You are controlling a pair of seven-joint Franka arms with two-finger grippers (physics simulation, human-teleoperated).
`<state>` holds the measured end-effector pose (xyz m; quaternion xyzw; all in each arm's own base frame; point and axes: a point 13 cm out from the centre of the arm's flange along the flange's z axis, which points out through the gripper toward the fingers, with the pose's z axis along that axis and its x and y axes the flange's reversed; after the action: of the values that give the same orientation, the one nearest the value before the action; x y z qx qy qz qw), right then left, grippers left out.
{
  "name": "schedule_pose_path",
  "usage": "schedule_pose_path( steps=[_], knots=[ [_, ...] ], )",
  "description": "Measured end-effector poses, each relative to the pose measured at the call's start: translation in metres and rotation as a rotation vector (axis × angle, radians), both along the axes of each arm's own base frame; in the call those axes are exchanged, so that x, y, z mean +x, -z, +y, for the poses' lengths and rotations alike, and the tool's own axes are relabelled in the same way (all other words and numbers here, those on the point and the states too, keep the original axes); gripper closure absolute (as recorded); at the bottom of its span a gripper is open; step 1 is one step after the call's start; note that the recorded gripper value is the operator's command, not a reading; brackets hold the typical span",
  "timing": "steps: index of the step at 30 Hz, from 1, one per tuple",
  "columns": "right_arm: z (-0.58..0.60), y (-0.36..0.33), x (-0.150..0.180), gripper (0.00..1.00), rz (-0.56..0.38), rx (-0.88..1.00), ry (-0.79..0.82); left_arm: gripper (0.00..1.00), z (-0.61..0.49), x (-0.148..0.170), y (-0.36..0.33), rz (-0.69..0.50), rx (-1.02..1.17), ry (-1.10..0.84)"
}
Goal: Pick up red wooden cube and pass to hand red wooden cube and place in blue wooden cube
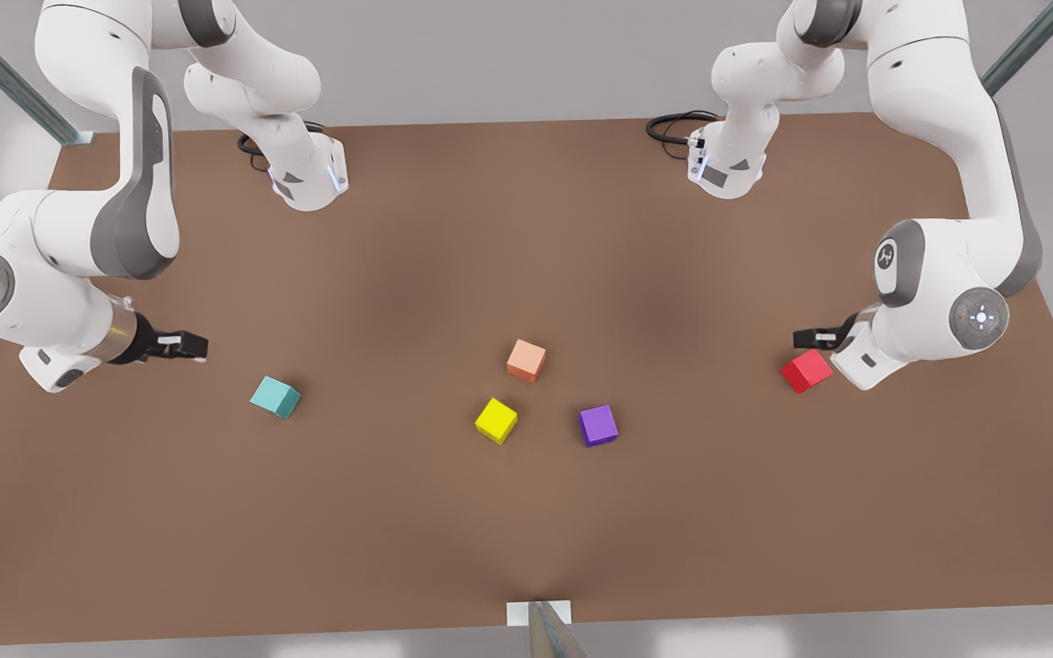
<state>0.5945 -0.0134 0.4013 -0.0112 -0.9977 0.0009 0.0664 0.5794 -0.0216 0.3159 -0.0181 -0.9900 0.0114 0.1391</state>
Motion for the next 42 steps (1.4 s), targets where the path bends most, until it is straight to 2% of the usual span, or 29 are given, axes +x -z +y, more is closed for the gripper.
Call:
schedule_pose_path(
  steps=[4, 7, 12, 20, 37, 38, 39, 42],
  knots=[
    [0.000, -0.001, 0.004, 0.00, -0.013, 0.001, 0.001, 0.00, 0.014, 0.003, 0.021, 0.017, 0.003, -0.030],
    [0.000, 0.000, 0.006, 0.00, -0.018, 0.002, 0.001, 0.00, 0.056, -0.016, 0.115, 0.112, 0.019, -0.115],
    [0.001, 0.001, 0.007, 0.00, -0.020, 0.002, 0.000, 0.00, 0.086, -0.021, 0.187, 0.093, 0.057, -0.220],
    [0.003, 0.004, 0.007, 0.00, -0.018, 0.000, -0.005, 0.00, 0.096, -0.034, 0.214, 0.055, 0.065, -0.349],
    [0.006, 0.007, 0.006, 0.00, -0.012, -0.005, -0.011, 0.00, 0.101, -0.046, 0.276, 0.083, 0.093, -0.459],
    [0.006, 0.007, 0.006, 0.00, -0.012, -0.005, -0.012, 0.27, 0.102, -0.046, 0.277, 0.079, 0.094, -0.462],
    [0.006, 0.007, 0.006, 0.00, -0.012, -0.005, -0.012, 0.42, 0.102, -0.044, 0.277, 0.075, 0.096, -0.465],
    [0.006, 0.009, 0.005, 0.00, -0.008, -0.005, -0.012, 0.44, 0.101, -0.039, 0.275, 0.059, 0.098, -0.475]
  ],
)
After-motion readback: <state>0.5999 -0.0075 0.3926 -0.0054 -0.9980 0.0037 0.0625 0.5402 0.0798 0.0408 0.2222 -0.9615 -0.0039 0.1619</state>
